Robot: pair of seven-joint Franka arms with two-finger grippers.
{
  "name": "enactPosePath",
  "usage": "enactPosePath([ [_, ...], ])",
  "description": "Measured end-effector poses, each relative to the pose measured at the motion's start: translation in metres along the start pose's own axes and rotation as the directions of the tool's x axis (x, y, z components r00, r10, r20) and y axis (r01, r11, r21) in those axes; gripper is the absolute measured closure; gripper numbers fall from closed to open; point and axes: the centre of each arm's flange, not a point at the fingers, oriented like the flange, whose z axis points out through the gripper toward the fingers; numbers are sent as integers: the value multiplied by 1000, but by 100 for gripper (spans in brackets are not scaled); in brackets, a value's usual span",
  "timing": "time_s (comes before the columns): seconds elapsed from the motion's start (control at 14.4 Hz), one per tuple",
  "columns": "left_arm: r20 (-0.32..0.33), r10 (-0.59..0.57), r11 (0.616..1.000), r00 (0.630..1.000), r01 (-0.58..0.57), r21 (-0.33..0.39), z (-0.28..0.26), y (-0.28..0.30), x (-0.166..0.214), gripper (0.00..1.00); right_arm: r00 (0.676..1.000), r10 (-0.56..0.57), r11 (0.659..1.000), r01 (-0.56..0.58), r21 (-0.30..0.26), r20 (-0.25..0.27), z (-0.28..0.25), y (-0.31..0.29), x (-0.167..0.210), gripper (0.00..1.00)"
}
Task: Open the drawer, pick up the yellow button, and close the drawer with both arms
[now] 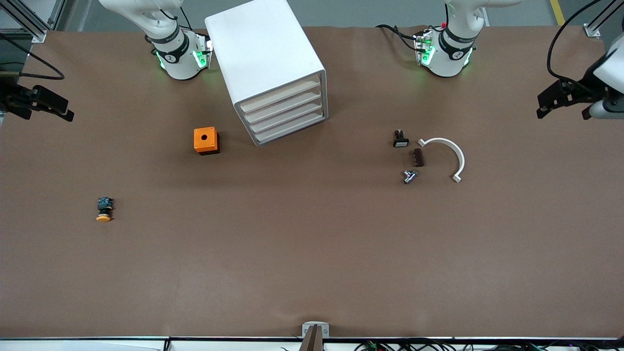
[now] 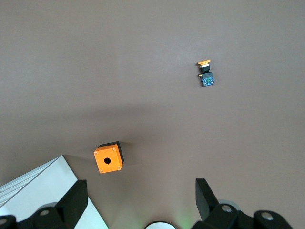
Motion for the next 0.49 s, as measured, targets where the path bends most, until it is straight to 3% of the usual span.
enactPosePath([
  [0.49, -7, -20, 999, 1000, 20, -38, 2, 14, 25, 0, 1000, -1, 1000, 1, 12, -14, -4, 3, -4, 0],
])
